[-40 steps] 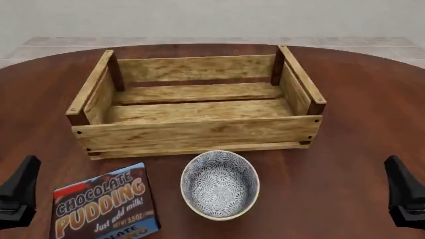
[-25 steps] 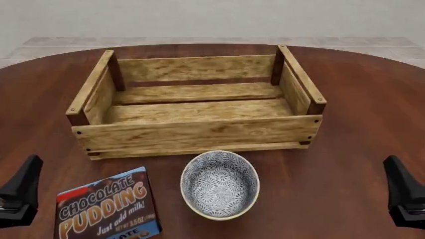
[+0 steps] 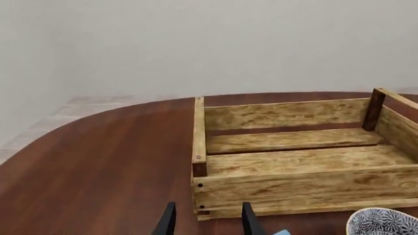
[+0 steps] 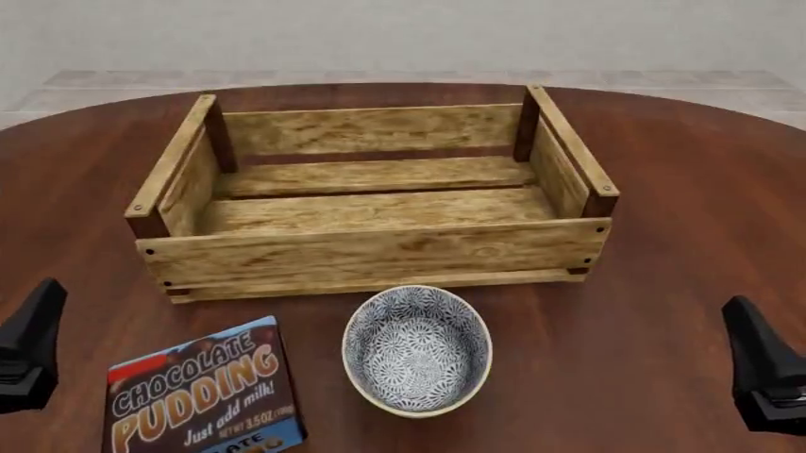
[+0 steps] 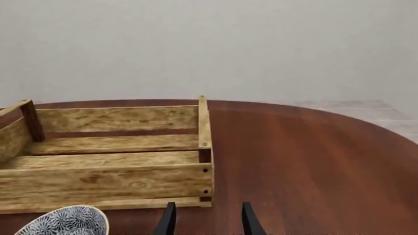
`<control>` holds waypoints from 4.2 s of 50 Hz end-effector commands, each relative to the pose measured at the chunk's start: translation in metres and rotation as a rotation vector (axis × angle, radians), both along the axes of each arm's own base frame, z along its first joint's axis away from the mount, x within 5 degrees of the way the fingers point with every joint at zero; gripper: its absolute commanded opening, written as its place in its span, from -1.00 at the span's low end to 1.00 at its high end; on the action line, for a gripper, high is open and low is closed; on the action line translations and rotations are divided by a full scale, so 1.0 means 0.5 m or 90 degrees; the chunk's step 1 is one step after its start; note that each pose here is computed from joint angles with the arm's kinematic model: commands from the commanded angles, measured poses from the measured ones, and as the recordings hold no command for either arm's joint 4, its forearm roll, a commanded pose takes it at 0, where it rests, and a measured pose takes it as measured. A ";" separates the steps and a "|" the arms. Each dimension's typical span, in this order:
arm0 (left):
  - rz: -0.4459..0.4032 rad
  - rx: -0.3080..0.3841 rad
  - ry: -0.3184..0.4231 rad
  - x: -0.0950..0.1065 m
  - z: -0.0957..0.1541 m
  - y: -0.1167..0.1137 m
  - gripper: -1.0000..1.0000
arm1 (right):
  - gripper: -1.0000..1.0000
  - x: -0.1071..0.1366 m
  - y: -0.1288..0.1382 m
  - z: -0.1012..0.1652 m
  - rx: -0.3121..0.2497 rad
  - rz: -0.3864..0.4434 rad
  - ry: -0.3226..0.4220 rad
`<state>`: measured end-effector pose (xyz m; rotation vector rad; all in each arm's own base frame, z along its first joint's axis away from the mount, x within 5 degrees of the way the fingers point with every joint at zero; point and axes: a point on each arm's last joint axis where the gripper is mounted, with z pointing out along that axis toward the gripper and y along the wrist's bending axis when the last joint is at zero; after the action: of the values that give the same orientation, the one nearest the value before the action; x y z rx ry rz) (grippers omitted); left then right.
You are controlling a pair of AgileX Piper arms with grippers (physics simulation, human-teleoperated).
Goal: Pick up the salad dressing and put it in the tray.
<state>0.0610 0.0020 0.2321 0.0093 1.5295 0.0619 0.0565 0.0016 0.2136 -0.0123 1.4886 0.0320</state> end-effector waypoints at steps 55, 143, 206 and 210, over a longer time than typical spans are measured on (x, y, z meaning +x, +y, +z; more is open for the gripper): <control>0.145 -0.010 0.169 -0.007 0.178 0.027 1.00 | 1.00 0.011 0.003 -0.002 0.012 0.013 0.018; 0.253 -0.067 0.279 -0.026 0.130 0.041 1.00 | 1.00 0.011 0.004 -0.003 0.006 0.018 0.021; 0.341 -0.045 0.356 -0.017 0.061 0.069 1.00 | 1.00 0.018 0.000 -0.003 0.016 -0.002 0.027; 0.349 -0.045 0.357 -0.017 0.060 0.071 1.00 | 1.00 0.018 0.000 -0.003 0.015 0.000 0.028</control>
<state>0.0540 0.0363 0.2638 -0.4673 2.0521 0.4481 0.0652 0.0018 0.2121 0.0055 1.5314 0.0500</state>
